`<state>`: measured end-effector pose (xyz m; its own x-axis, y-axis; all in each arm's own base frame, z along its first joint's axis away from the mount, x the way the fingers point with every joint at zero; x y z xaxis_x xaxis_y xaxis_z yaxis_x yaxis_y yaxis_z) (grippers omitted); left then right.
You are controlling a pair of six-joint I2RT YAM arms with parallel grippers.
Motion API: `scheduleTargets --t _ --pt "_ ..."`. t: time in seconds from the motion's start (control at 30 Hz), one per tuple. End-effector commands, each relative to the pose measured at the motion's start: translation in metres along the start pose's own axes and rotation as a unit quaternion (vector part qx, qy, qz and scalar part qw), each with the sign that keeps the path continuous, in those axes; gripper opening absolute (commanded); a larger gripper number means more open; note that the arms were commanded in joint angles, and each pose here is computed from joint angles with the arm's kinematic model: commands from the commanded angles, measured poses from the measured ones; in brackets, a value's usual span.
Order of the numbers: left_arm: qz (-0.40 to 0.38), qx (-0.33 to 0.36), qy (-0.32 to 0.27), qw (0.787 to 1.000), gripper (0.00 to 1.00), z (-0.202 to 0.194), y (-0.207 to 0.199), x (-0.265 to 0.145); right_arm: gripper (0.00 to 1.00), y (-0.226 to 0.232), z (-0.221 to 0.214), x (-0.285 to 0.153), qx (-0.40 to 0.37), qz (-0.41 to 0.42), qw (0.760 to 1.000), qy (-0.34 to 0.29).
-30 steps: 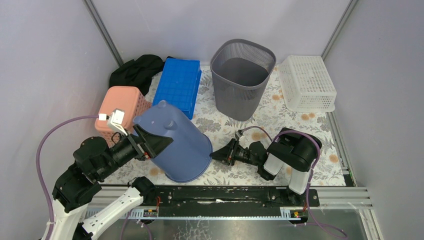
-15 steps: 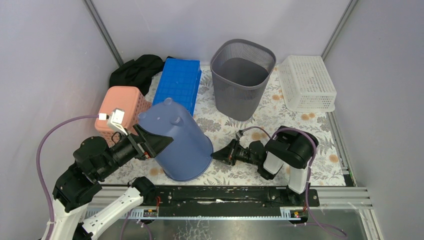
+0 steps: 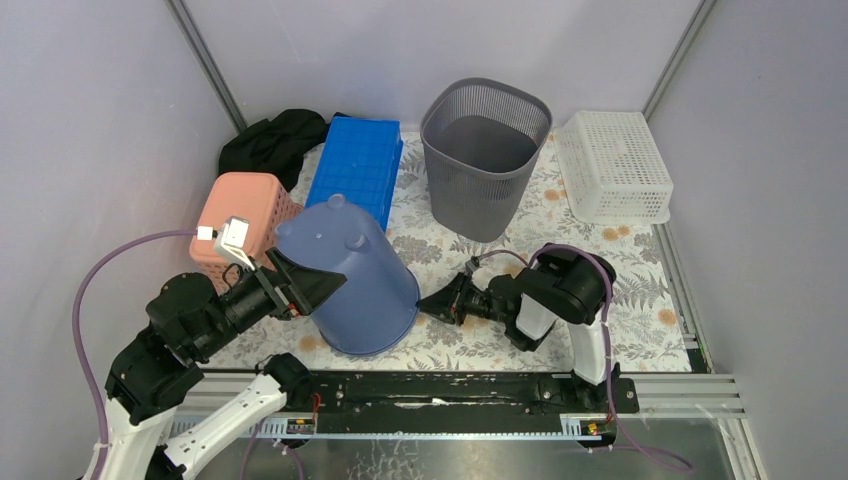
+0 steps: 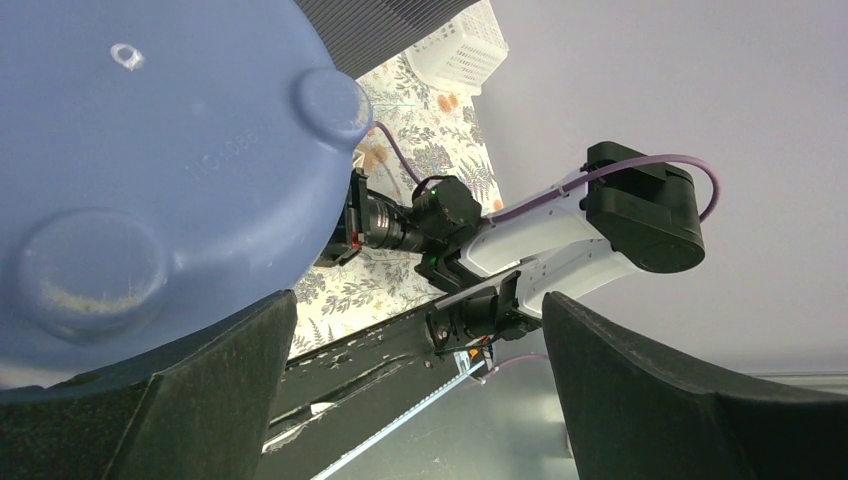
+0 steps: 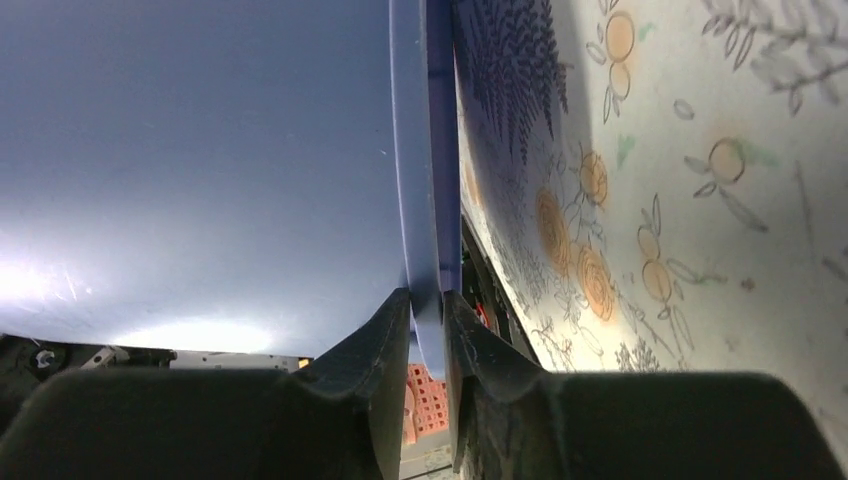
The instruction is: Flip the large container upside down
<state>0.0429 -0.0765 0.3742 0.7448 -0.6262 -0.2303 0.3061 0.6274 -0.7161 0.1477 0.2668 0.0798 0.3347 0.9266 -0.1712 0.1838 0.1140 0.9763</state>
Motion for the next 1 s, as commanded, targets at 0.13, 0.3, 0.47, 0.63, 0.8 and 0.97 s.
scheduleTargets --t 0.13,0.3,0.47,0.63,0.8,0.97 --pt "-0.022 0.020 -0.033 0.999 1.00 0.011 -0.008 -0.006 0.32 0.018 0.020 0.016 -0.014 0.061 0.998 -0.003" --pt "-0.021 0.024 -0.034 0.999 1.00 0.011 -0.008 -0.007 0.41 0.018 0.032 0.024 -0.014 0.063 0.998 -0.007" --pt "-0.020 0.026 -0.033 0.999 1.00 0.011 -0.008 -0.007 0.43 0.010 0.045 0.026 -0.012 0.048 0.999 -0.018" --pt "-0.021 0.031 -0.029 0.999 1.00 0.012 -0.010 -0.006 0.44 -0.001 0.056 0.025 -0.009 0.028 0.999 -0.029" --pt "-0.020 0.033 -0.030 0.999 1.00 0.014 -0.010 -0.005 0.44 -0.007 0.063 0.026 -0.013 0.001 0.999 -0.030" --pt "-0.018 0.034 -0.028 0.999 1.00 0.014 -0.010 -0.004 0.44 -0.009 0.067 0.027 -0.023 -0.028 0.999 -0.027"
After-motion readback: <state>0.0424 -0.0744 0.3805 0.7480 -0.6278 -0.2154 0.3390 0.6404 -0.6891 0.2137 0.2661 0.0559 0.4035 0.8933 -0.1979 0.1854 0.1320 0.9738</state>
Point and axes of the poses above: each gripper's point midway between its finger pads, its own x axis out along the fingers, its own y axis along the line the jaws close on, z = x × y, the point moved 9 cm from there along -x, back along the fingers, and after that the axes turned 1 degree about x, right-handed, at the moved point
